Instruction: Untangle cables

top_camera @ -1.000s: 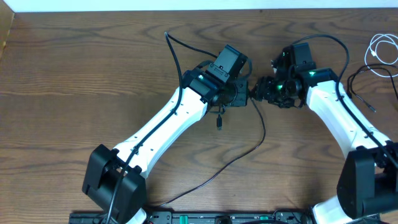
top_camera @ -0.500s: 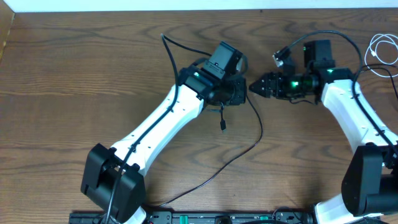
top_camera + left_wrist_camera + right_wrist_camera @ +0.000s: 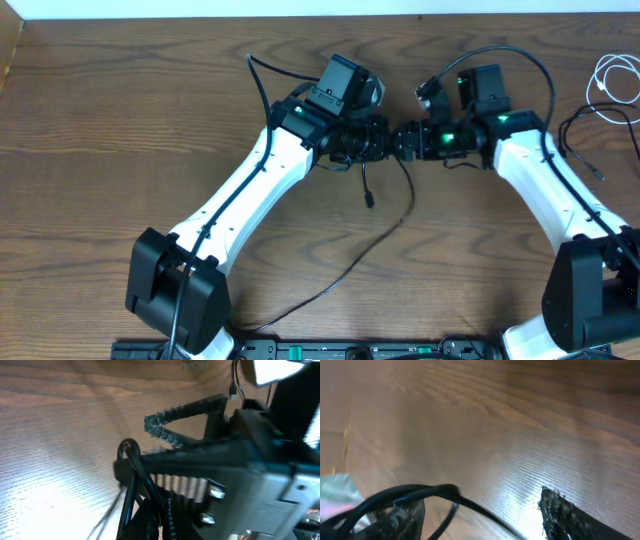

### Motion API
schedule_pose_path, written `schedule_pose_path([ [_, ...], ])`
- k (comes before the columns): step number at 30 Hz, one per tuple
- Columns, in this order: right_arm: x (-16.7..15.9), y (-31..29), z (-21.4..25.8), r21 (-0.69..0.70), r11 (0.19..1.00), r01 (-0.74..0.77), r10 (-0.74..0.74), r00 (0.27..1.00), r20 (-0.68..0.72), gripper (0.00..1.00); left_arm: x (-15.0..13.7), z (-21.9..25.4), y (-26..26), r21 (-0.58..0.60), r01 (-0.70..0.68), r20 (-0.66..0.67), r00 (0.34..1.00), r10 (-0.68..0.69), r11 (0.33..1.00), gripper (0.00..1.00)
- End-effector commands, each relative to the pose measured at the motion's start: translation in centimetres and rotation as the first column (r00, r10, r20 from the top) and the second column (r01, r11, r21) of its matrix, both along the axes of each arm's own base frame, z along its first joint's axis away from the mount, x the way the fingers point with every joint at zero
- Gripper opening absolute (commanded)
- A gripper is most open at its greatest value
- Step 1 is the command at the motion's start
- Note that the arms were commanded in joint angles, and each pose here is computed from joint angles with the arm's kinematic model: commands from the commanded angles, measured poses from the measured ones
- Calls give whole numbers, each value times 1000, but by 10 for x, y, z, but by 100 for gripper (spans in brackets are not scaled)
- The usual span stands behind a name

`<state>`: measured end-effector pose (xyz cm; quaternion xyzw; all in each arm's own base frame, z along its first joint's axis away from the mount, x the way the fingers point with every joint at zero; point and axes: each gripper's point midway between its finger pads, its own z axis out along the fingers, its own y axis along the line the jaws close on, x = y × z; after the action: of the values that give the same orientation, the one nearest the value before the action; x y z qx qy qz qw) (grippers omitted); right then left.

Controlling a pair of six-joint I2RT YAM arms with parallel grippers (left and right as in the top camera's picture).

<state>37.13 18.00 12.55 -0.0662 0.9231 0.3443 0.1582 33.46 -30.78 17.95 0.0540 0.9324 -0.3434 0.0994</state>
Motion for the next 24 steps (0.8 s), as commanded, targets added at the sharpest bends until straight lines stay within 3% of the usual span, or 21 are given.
schedule_pose_path([
  [1, 12, -30, -12, -162, 947, 276, -287, 956, -55, 69, -5, 4, -6, -46, 11, -40, 999, -13, 999, 8],
  [8, 2, -55, -29, -251, 915, 315, -347, 933, -96, 67, 5, 29, -4, -224, 23, -85, 996, -43, 974, 7],
  [20, -19, -102, -52, -358, 877, 322, -397, 904, -158, 63, 30, 29, 26, -222, -58, -82, 996, 41, 973, 8],
  [24, -17, -95, -48, -313, 914, 260, -314, 939, -138, 63, 32, 26, 28, -199, -36, -43, 999, 28, 979, 8],
])
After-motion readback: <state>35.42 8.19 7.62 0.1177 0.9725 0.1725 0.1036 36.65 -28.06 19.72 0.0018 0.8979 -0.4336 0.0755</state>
